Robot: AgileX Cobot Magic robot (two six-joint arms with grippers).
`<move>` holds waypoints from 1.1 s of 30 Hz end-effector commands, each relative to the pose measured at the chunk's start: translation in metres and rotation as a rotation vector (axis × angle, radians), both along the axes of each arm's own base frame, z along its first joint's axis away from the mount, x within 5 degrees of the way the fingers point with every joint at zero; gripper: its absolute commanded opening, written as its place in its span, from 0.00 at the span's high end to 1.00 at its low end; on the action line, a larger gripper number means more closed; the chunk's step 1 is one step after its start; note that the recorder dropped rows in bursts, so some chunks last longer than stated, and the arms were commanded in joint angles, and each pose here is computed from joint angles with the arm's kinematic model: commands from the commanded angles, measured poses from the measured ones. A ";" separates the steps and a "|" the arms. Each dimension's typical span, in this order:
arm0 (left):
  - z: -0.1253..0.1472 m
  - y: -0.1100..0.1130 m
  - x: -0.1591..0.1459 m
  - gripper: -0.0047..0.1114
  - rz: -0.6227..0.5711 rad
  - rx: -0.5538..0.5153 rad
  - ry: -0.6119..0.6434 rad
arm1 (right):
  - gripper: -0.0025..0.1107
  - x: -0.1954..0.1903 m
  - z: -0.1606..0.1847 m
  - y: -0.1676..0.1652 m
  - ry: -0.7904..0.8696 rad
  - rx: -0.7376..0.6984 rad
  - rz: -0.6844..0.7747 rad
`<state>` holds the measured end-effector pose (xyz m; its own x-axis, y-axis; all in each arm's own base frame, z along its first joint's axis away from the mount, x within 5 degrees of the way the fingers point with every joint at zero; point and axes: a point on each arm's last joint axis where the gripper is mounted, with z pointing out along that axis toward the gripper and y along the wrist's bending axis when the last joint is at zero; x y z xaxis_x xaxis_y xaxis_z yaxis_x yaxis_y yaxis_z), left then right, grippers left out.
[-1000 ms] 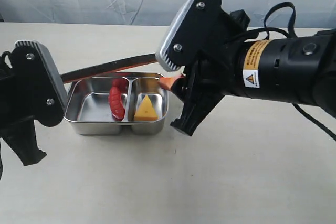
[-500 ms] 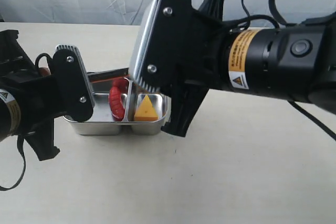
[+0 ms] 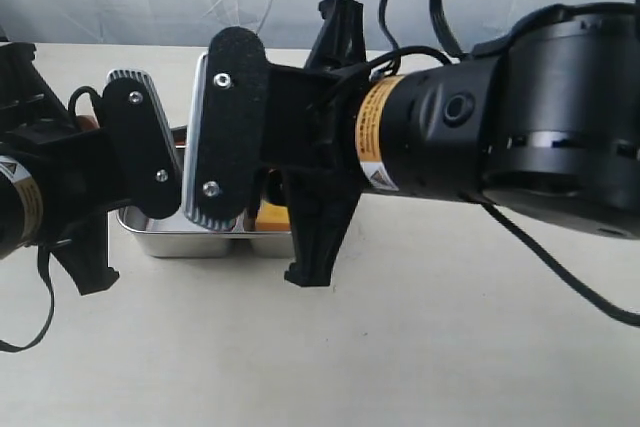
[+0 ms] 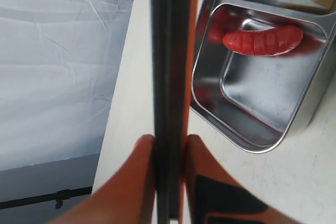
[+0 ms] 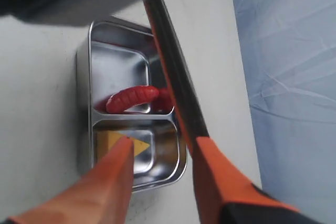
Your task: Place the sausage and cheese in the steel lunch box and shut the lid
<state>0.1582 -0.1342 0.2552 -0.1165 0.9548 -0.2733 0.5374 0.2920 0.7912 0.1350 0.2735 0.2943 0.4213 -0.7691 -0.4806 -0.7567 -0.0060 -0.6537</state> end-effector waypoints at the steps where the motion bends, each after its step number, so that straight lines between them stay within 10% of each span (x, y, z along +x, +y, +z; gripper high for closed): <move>1: 0.001 -0.005 -0.001 0.96 -0.021 -0.038 0.009 | 0.65 0.005 0.003 0.007 -0.038 -0.062 -0.016; 14: 0.000 -0.008 -0.002 0.96 -0.039 -0.070 0.032 | 0.65 0.019 -0.002 0.039 -0.006 -0.092 -0.055; 20: -0.001 -0.009 -0.003 0.96 -0.036 -0.087 0.051 | 0.99 0.021 -0.008 0.040 0.004 -0.130 -0.074; 29: -0.003 -0.009 -0.005 0.96 -0.015 -0.123 0.088 | 0.99 0.024 -0.007 0.039 -0.049 -0.155 -0.066; 33: 0.000 -0.004 -0.007 0.81 0.039 -0.177 0.097 | 0.99 0.026 -0.006 0.043 -0.179 -0.165 -0.122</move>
<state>0.1548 -0.1399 0.2524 -0.1336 0.9255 -0.3544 0.5912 0.3615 0.7210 0.1540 0.3171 0.2852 0.4248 -0.8550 -0.2975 -0.6848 -0.0885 -0.7233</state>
